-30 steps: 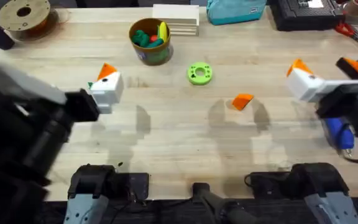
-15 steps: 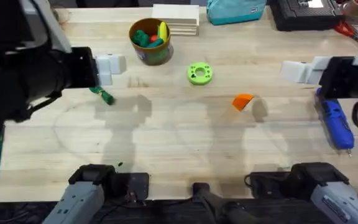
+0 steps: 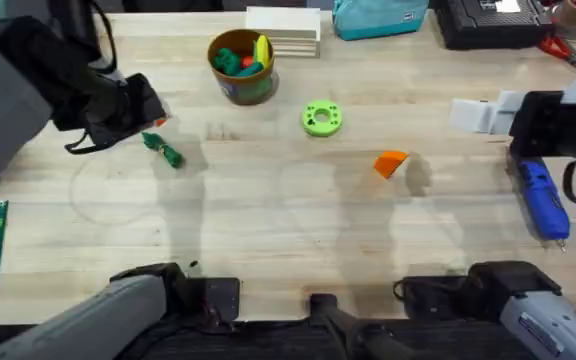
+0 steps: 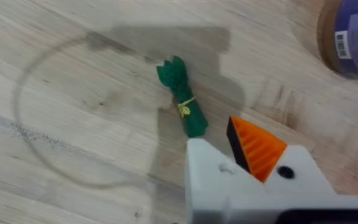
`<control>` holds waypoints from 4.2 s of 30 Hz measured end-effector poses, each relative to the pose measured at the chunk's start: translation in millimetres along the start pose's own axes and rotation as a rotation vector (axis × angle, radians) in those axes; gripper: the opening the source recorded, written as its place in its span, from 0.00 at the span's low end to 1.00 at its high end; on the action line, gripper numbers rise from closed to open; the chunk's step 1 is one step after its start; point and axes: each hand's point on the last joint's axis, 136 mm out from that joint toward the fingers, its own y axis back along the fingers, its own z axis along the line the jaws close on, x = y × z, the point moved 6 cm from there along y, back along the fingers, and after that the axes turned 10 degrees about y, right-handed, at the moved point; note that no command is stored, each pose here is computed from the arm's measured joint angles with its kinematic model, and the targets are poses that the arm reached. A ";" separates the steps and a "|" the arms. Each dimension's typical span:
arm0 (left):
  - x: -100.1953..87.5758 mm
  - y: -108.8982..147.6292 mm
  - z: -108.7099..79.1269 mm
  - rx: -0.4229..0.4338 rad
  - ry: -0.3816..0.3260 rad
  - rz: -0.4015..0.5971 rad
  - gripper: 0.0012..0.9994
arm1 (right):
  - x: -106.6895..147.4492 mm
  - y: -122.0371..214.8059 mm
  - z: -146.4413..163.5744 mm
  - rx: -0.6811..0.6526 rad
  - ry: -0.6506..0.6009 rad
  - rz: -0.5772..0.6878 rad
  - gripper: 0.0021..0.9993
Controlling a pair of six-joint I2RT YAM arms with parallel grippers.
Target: Pick up the gripper from the table and insert it into the empty holder that is missing its gripper. Then pick up a screw, insert it into the mounting hole, and use the screwdriver to tighten it. Finally, clean up the table by picking up the vegetable and placing it into the bucket.
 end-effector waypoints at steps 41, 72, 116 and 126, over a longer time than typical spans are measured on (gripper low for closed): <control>103.1 118.3 -131.8 0.678 -0.697 -0.157 0.99 | 0.1 0.0 0.0 0.000 0.000 0.000 0.99; 166.4 55.1 -52.5 1.041 -0.733 -0.837 0.99 | 0.1 0.0 0.0 0.000 0.000 0.000 0.99; 175.4 40.9 -49.5 1.036 -0.714 -0.709 0.99 | 0.1 0.0 0.0 0.000 0.000 0.000 0.99; 207.3 58.8 -55.6 1.316 -0.872 -0.568 0.99 | 1.6 0.1 0.2 -0.001 -0.006 0.009 0.99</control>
